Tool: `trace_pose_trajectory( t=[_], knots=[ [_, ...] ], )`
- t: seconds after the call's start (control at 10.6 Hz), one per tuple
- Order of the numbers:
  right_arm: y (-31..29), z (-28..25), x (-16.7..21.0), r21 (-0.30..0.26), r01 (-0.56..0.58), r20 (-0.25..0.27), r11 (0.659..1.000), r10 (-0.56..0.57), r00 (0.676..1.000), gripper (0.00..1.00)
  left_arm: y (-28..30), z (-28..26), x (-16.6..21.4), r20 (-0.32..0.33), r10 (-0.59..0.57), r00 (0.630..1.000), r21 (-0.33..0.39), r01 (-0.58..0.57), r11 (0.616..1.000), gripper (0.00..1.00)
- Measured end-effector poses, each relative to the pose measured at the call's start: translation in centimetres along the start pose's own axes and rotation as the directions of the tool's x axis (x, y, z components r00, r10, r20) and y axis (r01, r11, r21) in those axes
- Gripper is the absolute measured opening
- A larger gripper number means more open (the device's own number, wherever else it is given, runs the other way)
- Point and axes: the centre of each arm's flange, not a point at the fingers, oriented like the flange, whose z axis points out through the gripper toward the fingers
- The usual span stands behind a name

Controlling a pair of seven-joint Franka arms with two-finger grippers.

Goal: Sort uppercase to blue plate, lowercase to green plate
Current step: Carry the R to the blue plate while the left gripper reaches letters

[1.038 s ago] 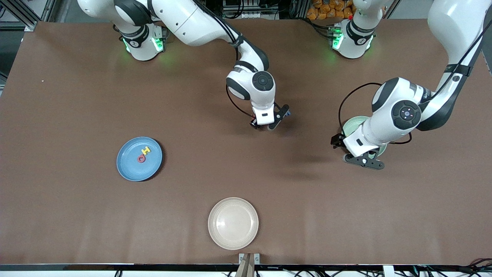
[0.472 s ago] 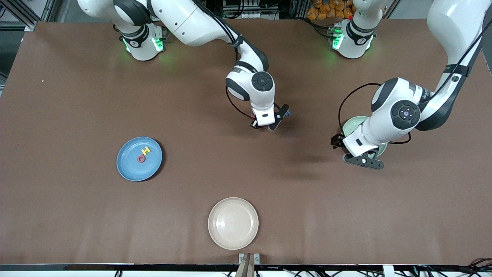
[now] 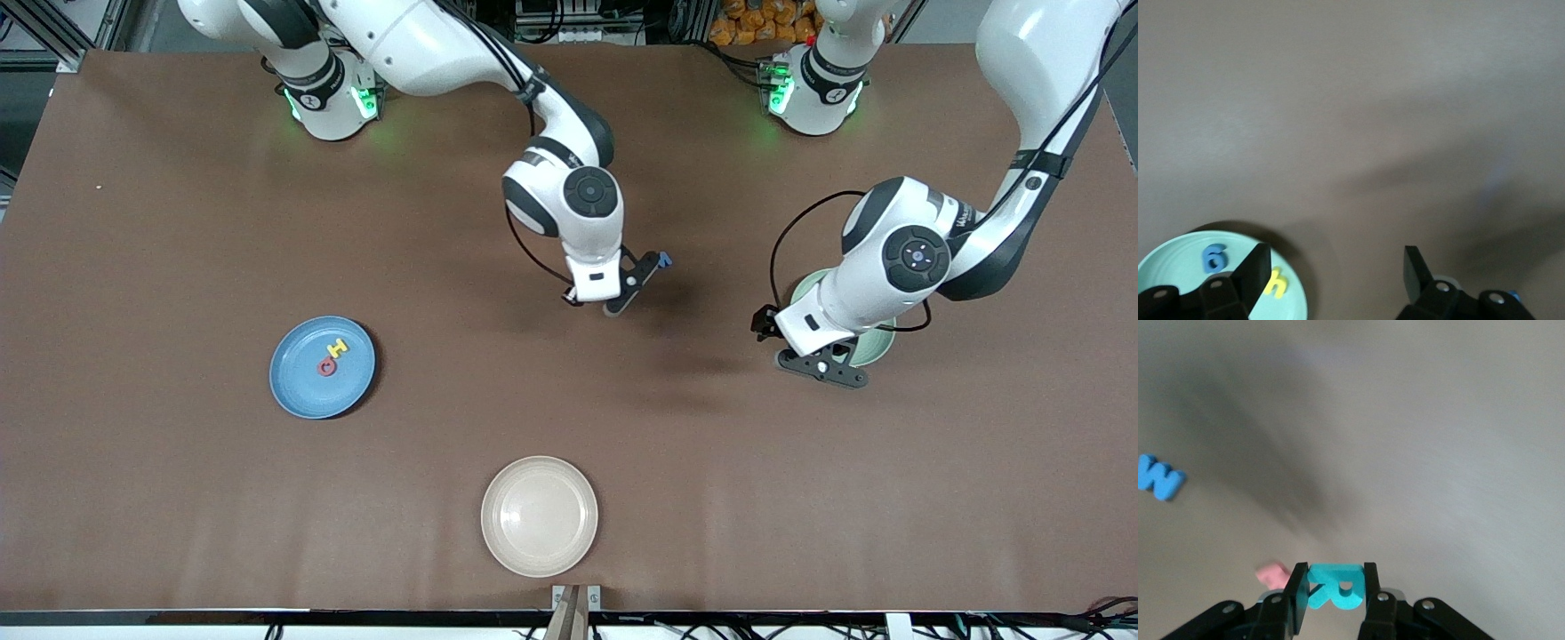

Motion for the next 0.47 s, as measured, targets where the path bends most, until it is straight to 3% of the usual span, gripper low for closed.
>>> trace_pose_trajectory(
  t=[0.19, 0.47],
  knots=[
    [7.8, -6.8, -2.9, 0.005, -0.128, 0.070, 0.992, 0.127, 0.989, 0.37, 2.5, 0.9, -0.5, -0.014, 0.042, 0.999, -0.011, -0.042, 0.999, 0.86],
    [21.4, -11.2, -10.6, 0.013, -0.344, 0.131, 0.939, 0.339, 0.932, 0.37, 9.8, 2.6, -1.9, -0.036, 0.157, 0.987, -0.031, -0.158, 0.987, 0.85]
  ],
)
